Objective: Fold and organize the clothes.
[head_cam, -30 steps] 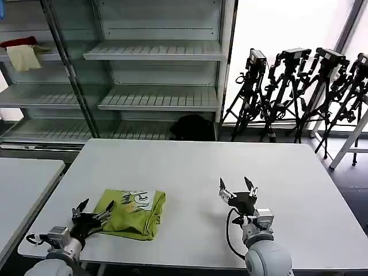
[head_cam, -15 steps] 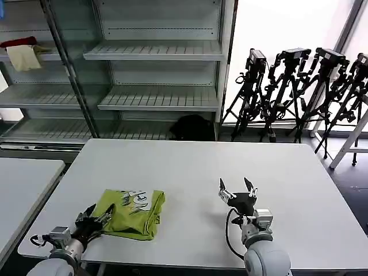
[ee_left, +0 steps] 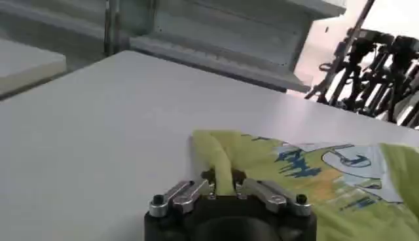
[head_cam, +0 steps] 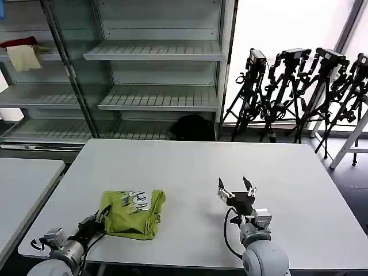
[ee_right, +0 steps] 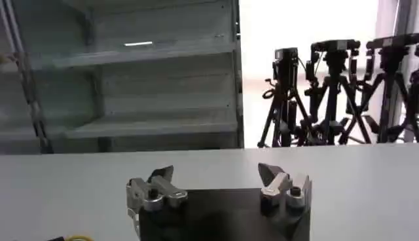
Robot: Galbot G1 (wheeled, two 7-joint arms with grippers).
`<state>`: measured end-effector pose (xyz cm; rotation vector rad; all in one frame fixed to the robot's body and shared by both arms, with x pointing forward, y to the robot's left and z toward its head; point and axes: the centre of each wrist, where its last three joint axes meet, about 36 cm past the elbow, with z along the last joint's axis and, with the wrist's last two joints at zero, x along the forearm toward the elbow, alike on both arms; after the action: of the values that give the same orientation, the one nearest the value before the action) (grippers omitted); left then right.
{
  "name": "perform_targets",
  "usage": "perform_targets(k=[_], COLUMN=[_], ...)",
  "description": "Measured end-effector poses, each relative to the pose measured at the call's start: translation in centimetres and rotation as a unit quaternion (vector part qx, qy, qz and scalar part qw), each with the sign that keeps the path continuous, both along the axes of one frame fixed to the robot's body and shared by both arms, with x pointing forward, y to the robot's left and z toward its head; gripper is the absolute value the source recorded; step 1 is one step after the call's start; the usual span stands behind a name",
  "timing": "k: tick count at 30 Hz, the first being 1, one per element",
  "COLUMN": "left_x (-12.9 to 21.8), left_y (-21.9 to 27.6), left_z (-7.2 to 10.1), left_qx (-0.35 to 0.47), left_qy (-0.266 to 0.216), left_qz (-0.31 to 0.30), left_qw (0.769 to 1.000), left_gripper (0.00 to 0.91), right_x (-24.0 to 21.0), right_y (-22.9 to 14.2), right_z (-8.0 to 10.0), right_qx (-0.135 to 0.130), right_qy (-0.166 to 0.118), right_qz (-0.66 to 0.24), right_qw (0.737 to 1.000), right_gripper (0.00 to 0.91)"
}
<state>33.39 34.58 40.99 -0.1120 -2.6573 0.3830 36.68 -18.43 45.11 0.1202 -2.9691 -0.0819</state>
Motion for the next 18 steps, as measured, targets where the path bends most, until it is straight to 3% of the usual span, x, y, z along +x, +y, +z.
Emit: perform_targets(k=[9,18], left_x=[-0.3,-1.0], left_y=[0.7,5.7], left_z=[1.7,6.0], left_qx=[0.017,0.149], left_qy=[-0.041,-0.086], left_qz=[-0.001,0.009], left_qw=[0.999,0.985], left_gripper=[0.0,0.0], right_x=[-0.3,-0.1], right_y=[-0.5,-0.5], right_z=[0.4,0.6], right_qx=[-0.003,0.003], right_qy=[-0.009,-0.021], right_qz=[-0.001,-0.001], right_qw=[1.0,1.0], right_gripper=[0.907,0.907])
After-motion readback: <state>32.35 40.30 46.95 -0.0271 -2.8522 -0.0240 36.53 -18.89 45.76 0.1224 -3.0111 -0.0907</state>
